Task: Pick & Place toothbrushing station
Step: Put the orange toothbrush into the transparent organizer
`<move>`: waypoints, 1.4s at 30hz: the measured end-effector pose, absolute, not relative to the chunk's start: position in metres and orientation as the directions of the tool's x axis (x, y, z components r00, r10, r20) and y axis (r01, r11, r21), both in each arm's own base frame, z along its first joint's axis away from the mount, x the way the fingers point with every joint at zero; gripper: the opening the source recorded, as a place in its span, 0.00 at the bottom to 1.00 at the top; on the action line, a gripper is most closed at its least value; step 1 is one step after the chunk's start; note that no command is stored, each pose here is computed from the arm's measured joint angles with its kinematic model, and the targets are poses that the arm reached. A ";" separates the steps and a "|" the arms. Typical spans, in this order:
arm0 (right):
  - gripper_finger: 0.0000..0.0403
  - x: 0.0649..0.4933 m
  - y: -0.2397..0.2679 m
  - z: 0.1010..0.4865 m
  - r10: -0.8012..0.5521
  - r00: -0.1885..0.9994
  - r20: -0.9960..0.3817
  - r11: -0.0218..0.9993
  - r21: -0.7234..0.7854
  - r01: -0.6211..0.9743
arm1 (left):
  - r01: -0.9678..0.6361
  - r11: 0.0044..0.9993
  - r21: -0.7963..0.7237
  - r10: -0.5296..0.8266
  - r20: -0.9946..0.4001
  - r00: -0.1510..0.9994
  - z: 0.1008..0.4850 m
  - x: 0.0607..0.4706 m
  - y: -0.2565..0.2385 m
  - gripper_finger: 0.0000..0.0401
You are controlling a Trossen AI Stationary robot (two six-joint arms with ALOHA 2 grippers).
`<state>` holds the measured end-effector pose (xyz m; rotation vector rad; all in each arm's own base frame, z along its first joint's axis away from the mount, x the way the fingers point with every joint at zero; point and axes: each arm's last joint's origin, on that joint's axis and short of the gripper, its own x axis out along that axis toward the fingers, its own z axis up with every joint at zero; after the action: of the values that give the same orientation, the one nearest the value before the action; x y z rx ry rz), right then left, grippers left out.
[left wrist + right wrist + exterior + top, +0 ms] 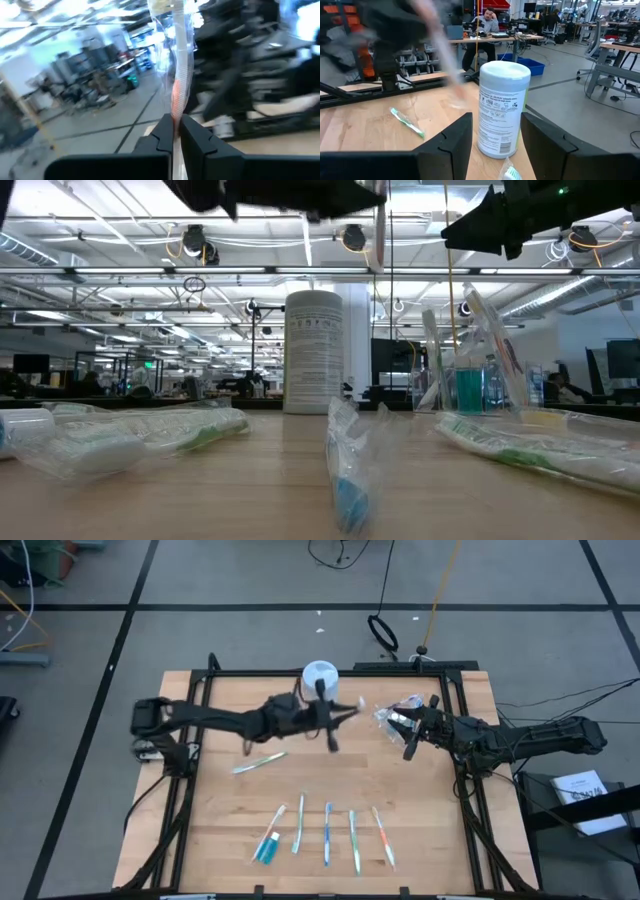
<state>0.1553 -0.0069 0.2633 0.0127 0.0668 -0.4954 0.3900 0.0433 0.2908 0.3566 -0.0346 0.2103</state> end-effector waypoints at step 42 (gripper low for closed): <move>0.39 0.155 -0.007 0.265 -0.476 0.878 -0.056 0.879 -0.025 0.476 | -0.365 0.923 0.118 0.360 0.061 0.931 0.187 0.473 0.153 0.02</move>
<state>0.1553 -0.0070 0.2645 -0.0107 0.0608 -0.4964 0.4729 0.1535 0.1872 0.1280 -0.0382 0.3726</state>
